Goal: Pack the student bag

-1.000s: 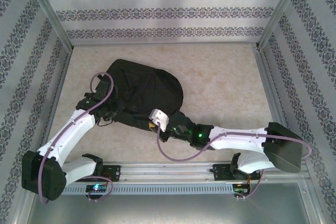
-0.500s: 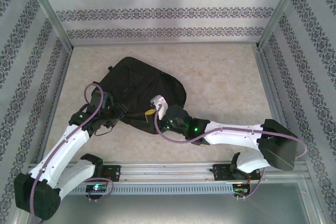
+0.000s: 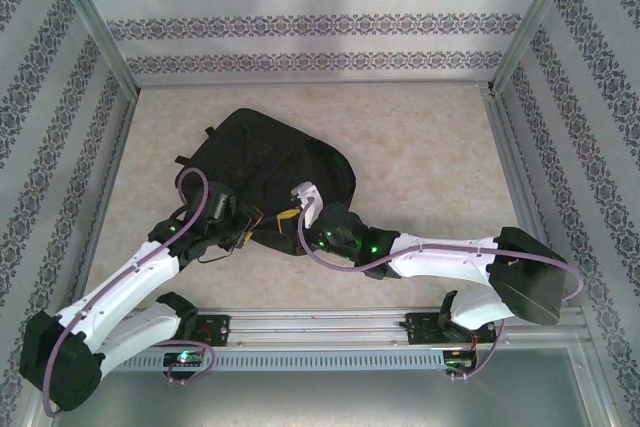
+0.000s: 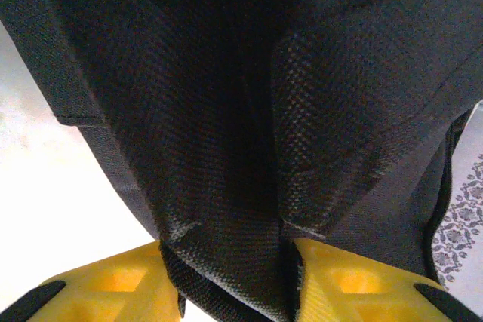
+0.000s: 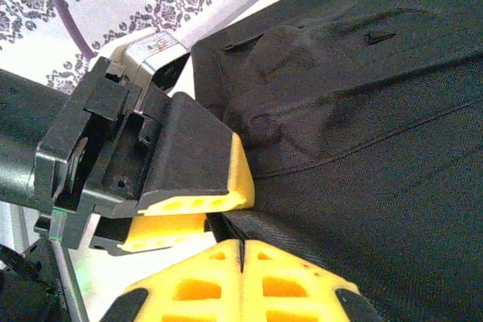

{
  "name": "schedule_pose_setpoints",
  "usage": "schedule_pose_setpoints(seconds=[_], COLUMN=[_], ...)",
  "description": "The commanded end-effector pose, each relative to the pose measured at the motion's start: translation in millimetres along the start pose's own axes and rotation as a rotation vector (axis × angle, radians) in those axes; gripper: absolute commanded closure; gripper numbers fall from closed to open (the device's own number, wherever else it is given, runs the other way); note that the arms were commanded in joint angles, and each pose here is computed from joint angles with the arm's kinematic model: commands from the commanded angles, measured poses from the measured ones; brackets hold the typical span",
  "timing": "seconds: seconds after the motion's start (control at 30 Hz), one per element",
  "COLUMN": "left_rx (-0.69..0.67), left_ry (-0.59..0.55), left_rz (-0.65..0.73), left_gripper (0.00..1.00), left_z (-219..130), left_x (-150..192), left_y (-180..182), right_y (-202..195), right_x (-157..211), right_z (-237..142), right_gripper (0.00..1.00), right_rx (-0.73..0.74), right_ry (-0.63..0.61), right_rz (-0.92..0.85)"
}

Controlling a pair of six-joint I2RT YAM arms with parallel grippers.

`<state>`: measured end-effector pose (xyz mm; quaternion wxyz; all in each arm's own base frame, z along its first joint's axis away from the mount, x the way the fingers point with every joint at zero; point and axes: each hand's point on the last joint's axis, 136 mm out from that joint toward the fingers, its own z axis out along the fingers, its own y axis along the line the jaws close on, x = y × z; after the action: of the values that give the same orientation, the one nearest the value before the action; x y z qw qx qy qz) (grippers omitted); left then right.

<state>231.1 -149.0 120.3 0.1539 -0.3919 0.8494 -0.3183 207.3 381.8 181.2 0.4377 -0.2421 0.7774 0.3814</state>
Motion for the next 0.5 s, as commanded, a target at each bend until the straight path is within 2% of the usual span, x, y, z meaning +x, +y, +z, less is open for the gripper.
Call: schedule_pose_setpoints(seconds=[0.0, 0.13, 0.3, 0.47], left_rx=[0.046, 0.053, 0.071, 0.070], left_ry=[-0.014, -0.018, -0.061, -0.048], left_rz=[-0.019, -0.022, 0.011, 0.005], left_gripper=[0.64, 0.68, 0.67, 0.66], left_z=[2, 1, -17, -21], left_x=[2, 2, -2, 4], left_y=[-9, -9, -16, -12], right_y=[4, 3, -3, -7], right_x=[-15, -13, -13, -13], right_z=[-2, 0, -1, -1], right_gripper=[1.00, 1.00, 1.00, 1.00], right_rx=[-0.013, -0.011, 0.016, 0.029], right_ry=[-0.069, -0.068, -0.074, -0.080], right_rz=[0.024, 0.027, 0.023, 0.029])
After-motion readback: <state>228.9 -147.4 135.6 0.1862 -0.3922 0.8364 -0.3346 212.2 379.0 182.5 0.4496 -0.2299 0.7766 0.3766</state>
